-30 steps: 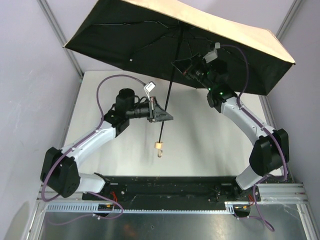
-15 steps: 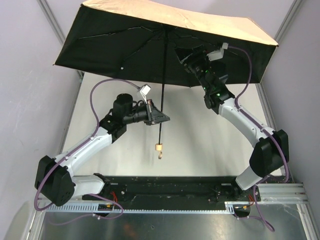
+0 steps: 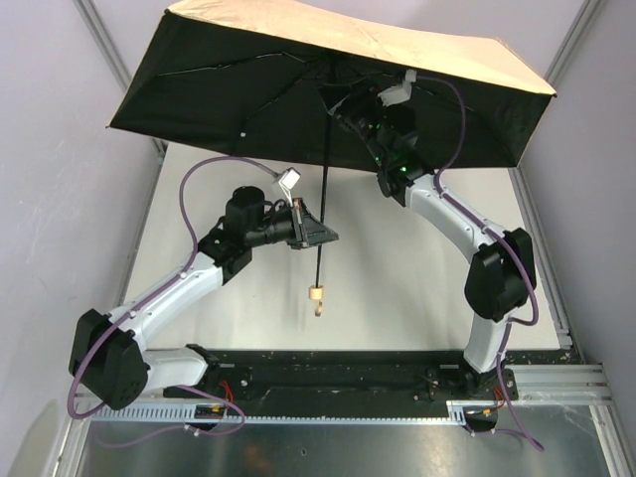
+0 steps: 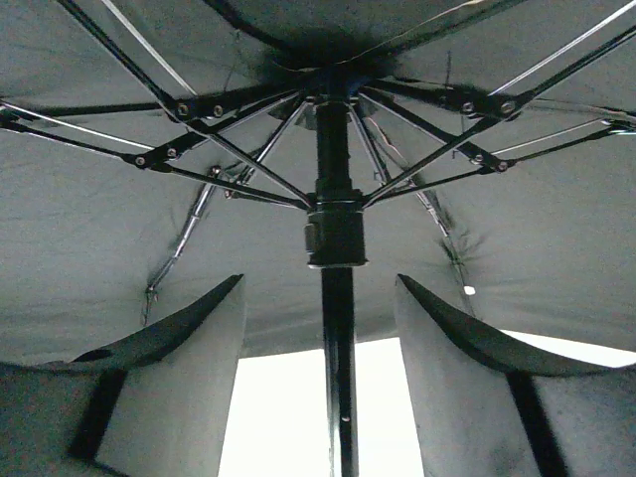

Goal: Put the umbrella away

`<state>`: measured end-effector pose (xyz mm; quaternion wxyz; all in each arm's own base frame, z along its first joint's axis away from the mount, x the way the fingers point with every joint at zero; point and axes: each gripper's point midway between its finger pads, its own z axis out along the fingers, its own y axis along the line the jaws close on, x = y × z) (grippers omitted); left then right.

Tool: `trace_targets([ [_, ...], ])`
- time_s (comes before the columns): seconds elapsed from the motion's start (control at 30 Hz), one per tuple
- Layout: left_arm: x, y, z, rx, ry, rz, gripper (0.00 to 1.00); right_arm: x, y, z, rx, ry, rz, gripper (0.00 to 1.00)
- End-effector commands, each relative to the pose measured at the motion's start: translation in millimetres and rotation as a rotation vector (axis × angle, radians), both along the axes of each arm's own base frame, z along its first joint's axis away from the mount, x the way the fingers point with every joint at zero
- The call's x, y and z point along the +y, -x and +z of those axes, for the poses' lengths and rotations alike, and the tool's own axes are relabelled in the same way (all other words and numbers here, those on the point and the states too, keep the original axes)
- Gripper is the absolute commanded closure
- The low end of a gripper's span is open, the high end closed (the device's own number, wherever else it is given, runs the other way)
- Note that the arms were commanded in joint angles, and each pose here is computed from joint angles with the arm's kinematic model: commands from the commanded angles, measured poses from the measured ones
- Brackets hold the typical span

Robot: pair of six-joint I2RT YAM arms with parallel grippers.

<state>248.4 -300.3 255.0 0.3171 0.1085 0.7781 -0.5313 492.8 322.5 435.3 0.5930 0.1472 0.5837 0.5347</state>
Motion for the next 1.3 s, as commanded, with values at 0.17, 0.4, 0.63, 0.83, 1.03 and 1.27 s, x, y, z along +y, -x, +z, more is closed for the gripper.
trace_targets([
  [0.17, -3.6, 3.3, 14.6, -0.066, 0.025, -0.022, 1.00, -8.5, -21.7, 28.9, -0.033, -0.055, -0.074, 0.59],
  [0.4, -4.4, 3.1, 11.7, -0.058, 0.020, -0.021, 1.00, -8.4, -36.2, 36.1, -0.027, -0.049, -0.080, 0.48],
  [0.63, -3.5, 0.6, 7.5, -0.049, 0.007, -0.012, 1.00, -12.2, -40.2, 47.4, -0.025, 0.010, -0.045, 0.97],
  [0.83, 13.6, -17.8, 9.2, -0.049, -0.002, 0.050, 1.00, 14.8, 18.8, 31.4, -0.012, 0.085, 0.174, 1.00],
  [1.03, 31.5, -32.8, 20.1, -0.085, -0.001, 0.105, 1.00, 31.1, 88.2, -35.1, 0.059, 0.084, 0.313, 1.00],
  [1.27, 23.7, -22.6, 30.9, -0.133, -0.002, 0.067, 1.00, 38.4, 119.1, -25.9, 0.013, -0.051, 0.349, 1.00],
])
